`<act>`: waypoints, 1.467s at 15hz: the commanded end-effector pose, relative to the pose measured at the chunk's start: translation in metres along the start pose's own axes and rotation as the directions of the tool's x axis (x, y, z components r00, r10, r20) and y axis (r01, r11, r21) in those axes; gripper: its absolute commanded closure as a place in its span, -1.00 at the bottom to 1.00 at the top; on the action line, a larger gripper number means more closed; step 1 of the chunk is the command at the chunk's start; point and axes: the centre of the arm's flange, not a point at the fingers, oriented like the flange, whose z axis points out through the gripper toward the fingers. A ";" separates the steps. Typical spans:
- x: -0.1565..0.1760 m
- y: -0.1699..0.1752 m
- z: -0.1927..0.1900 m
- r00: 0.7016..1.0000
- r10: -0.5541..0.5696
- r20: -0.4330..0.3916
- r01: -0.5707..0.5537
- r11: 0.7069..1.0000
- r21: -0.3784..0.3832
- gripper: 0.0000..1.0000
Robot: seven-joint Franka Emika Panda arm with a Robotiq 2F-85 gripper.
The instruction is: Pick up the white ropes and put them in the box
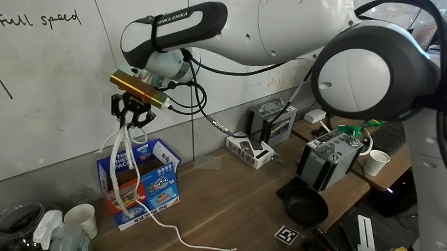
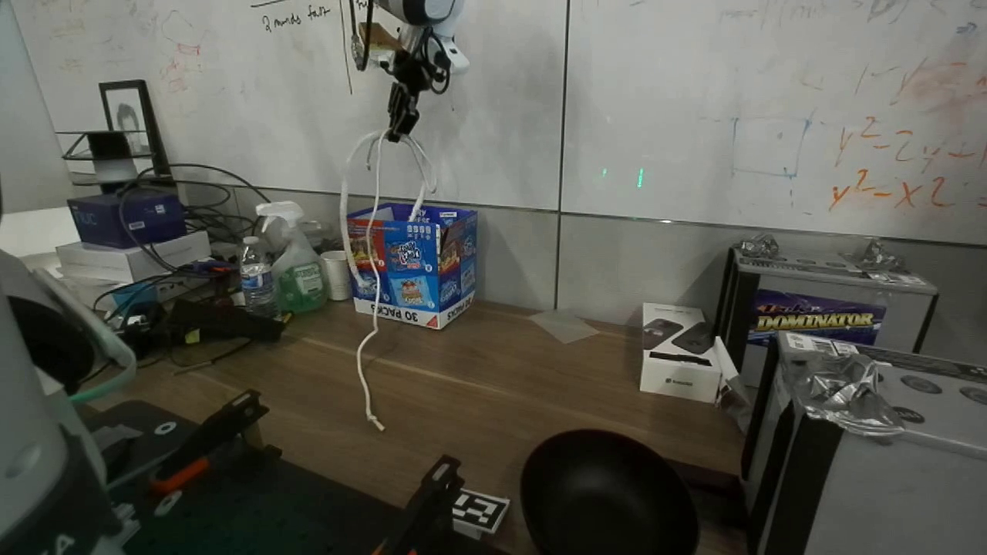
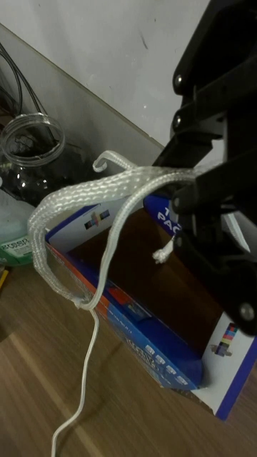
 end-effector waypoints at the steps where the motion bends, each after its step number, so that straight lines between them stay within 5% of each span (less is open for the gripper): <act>1: 0.030 -0.007 0.014 0.998 0.053 0.016 -0.052 0.997 -0.061 0.90; 6: 0.067 0.021 0.048 0.986 0.162 0.040 -0.154 0.975 -0.161 0.91; 12: 0.109 0.059 0.098 0.949 0.310 0.058 -0.281 0.915 -0.289 0.91; 20: 0.124 0.064 0.128 0.926 0.367 0.091 -0.315 0.883 -0.349 0.91; 21: 0.122 0.061 0.128 0.933 0.350 0.082 -0.303 0.887 -0.348 0.74; 22: 0.120 0.055 0.124 0.939 0.336 0.071 -0.292 0.890 -0.350 0.24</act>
